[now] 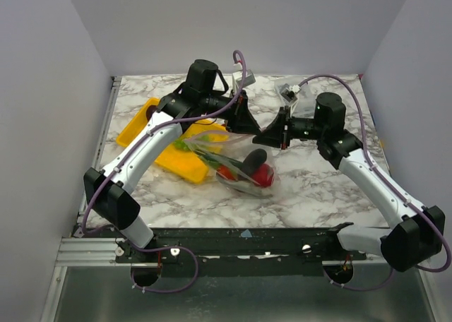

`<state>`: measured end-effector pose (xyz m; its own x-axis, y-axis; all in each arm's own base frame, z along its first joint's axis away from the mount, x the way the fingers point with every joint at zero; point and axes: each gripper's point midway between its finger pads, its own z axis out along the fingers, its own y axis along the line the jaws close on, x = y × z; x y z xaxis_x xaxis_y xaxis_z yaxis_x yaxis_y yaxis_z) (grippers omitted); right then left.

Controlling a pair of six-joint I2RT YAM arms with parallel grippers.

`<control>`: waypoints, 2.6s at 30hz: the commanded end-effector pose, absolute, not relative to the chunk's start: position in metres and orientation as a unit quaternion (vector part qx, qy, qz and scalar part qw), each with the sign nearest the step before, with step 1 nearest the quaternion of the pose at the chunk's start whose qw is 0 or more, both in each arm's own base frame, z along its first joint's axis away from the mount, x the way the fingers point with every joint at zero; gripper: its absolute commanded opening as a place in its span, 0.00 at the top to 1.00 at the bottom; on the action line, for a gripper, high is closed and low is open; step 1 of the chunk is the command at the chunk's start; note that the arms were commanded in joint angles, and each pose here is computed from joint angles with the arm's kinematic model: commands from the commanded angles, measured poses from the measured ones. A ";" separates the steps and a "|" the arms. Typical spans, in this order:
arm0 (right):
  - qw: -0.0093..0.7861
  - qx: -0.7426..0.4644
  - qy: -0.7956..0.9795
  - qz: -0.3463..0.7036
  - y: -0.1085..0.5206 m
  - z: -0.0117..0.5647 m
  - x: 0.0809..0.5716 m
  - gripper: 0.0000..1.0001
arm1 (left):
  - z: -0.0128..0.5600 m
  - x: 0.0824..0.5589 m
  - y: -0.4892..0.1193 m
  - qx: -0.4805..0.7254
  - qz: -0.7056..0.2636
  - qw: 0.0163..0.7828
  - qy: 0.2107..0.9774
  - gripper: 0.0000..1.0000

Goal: Place the food in the zip-top bag and seal the zipper
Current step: Zip the zipper food storage bag at the center of the board.

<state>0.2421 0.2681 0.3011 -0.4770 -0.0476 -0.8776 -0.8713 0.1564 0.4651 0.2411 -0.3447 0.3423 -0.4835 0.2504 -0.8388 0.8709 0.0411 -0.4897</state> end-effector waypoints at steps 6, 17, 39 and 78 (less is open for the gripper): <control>0.482 -0.032 0.728 0.486 0.231 0.326 0.300 1.00 | 0.345 0.254 -0.339 0.400 -0.526 0.301 0.688 1.00; 0.489 -0.055 0.690 0.531 0.237 0.328 0.286 1.00 | 0.337 0.256 -0.326 0.390 -0.520 0.301 0.697 1.00; 0.322 -0.460 0.629 0.538 0.263 0.328 0.220 0.68 | 0.347 0.239 -0.327 0.413 -0.552 0.281 0.667 1.00; 0.514 -0.055 0.755 0.403 0.217 0.324 0.323 1.00 | 0.321 0.233 -0.303 0.369 -0.507 0.270 0.730 1.00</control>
<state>0.2932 0.2402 0.3010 -0.5884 0.1992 -0.7836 -0.5708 0.5841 0.5771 0.2588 -0.3231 0.3191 -0.5570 0.2450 -0.7935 0.8301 0.1921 -0.5234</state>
